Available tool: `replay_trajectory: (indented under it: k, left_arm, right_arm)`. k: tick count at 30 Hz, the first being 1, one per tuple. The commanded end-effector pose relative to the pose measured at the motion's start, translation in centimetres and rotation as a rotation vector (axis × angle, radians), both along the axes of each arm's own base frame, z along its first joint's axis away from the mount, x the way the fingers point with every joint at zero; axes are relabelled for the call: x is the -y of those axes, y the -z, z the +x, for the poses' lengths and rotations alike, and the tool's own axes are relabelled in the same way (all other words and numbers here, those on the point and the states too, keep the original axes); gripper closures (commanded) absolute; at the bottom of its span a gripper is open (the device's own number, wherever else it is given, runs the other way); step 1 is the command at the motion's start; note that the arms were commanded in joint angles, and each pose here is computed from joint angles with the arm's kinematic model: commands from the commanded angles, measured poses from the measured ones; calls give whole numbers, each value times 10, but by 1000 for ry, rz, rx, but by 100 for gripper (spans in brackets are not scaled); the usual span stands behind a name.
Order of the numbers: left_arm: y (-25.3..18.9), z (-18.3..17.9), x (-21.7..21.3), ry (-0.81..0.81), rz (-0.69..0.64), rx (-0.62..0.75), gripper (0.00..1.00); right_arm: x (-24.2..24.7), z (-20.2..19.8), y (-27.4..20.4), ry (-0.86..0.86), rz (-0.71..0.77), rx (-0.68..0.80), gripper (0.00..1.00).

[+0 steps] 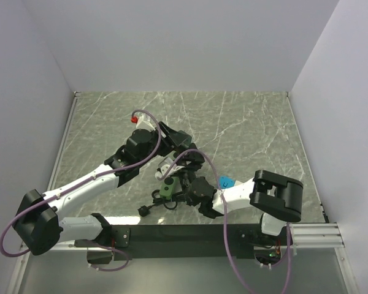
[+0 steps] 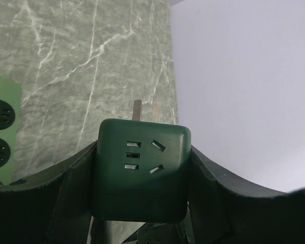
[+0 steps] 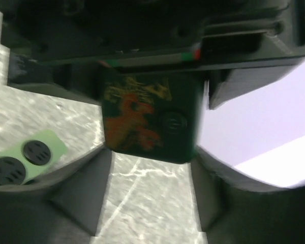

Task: Insert the plug

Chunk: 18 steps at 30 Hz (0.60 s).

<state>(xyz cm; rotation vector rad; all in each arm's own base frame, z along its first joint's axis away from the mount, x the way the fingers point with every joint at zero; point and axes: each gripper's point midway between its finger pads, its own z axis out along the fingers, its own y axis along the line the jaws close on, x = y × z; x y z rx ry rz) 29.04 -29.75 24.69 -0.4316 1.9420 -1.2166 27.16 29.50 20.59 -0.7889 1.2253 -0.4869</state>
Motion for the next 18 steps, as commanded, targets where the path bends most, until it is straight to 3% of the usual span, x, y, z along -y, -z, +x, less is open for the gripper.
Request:
replay_trajectory:
  k: [1, 5, 6, 7, 13, 14, 15, 18]
  left_arm:
    - [-38, -8, 12, 56, -101, 74, 99]
    - [-37, -9, 14, 67, -107, 73, 99]
    - [-36, -8, 15, 69, -106, 71, 99]
    - [-37, -8, 16, 71, -108, 76, 99]
    - [-36, -6, 17, 79, -79, 104, 86]
    - [-37, -7, 17, 80, -85, 111, 87]
    - [-38, -7, 16, 79, -88, 115, 98]
    - [-36, -1, 5, 23, -98, 128, 100]
  right_arm:
    - [12, -9, -71, -13, 356, 156, 37]
    - [17, -13, -80, -40, 407, 163, 46]
    - [17, -13, -82, -44, 417, 162, 93]
    - [20, -14, -87, -49, 448, 169, 100]
    - [18, -18, -92, -118, 476, 131, 100]
    - [18, -19, -89, -130, 489, 113, 100]
    - [20, -19, -89, -133, 498, 106, 100]
    - [29, -18, -86, -145, 528, 72, 100]
